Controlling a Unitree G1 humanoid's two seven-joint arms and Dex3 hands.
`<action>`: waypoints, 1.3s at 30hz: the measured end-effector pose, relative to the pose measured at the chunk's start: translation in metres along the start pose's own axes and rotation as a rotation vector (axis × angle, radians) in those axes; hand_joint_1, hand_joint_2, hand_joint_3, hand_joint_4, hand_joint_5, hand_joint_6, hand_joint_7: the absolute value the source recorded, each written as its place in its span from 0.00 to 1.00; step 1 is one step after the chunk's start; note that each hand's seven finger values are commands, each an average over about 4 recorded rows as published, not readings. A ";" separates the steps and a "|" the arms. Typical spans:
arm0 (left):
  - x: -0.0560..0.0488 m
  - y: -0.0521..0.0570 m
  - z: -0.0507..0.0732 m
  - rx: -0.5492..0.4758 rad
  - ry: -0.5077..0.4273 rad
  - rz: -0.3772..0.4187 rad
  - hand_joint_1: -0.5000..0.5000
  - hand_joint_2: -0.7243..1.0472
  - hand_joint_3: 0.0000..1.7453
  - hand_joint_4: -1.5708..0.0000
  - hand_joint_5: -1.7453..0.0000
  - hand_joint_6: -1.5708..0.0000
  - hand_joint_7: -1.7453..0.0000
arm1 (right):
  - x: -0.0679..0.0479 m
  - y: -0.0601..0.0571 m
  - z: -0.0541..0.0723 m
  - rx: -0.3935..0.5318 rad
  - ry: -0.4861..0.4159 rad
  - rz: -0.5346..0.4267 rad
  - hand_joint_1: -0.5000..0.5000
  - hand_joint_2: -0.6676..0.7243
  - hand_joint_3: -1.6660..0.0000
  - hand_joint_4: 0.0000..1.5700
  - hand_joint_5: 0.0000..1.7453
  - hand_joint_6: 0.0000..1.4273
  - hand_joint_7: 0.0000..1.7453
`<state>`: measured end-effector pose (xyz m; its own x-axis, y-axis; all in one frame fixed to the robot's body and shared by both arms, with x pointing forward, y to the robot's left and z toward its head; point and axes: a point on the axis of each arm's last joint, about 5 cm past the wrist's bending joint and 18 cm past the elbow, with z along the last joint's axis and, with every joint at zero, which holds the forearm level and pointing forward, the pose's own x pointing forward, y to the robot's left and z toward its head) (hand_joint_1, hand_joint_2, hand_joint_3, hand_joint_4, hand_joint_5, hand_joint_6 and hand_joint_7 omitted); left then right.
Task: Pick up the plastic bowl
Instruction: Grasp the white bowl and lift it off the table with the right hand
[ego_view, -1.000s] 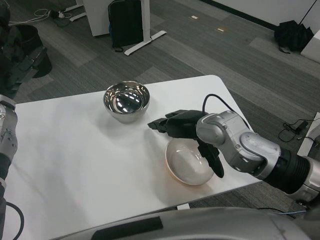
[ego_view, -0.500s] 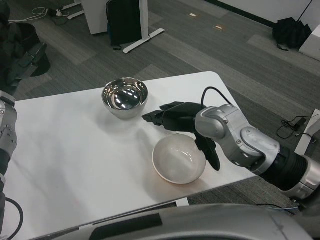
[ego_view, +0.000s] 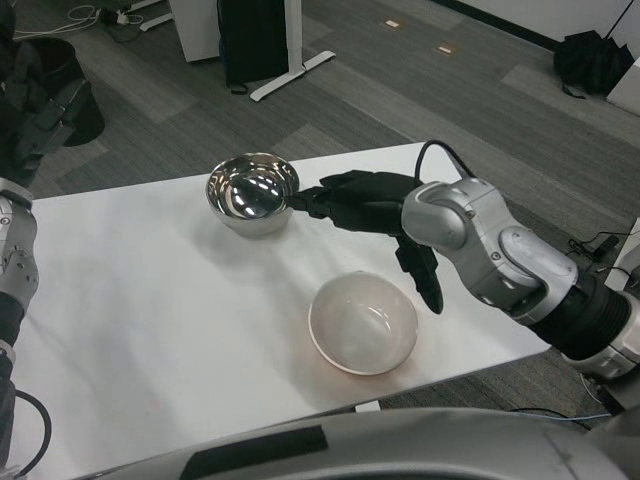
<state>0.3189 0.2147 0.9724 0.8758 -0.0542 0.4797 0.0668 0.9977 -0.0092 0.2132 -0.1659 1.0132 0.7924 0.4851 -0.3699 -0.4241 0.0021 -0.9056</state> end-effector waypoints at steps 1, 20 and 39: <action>0.000 0.000 0.000 0.000 0.000 0.001 0.00 0.90 0.05 1.00 1.00 0.97 0.94 | 0.000 0.001 0.000 -0.005 -0.004 0.005 0.05 0.67 0.95 0.00 0.00 0.00 0.00; 0.003 0.014 -0.001 -0.011 0.027 0.097 0.00 0.90 0.05 1.00 1.00 0.97 0.94 | -0.022 0.035 -0.007 -0.259 -0.162 0.018 0.11 0.55 0.95 0.00 0.00 0.00 0.00; 0.004 0.013 -0.004 -0.006 0.055 0.096 0.00 0.90 0.04 1.00 1.00 0.97 0.96 | -0.019 0.056 0.005 -0.241 -0.252 0.035 0.12 0.41 0.90 0.00 0.00 0.00 0.00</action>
<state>0.3253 0.2274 0.9707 0.9032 0.0394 0.4274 -0.0160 0.9982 -0.0582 0.1722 -0.1700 0.9700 0.6331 0.6821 -0.3660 -0.3096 -0.2102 -0.9273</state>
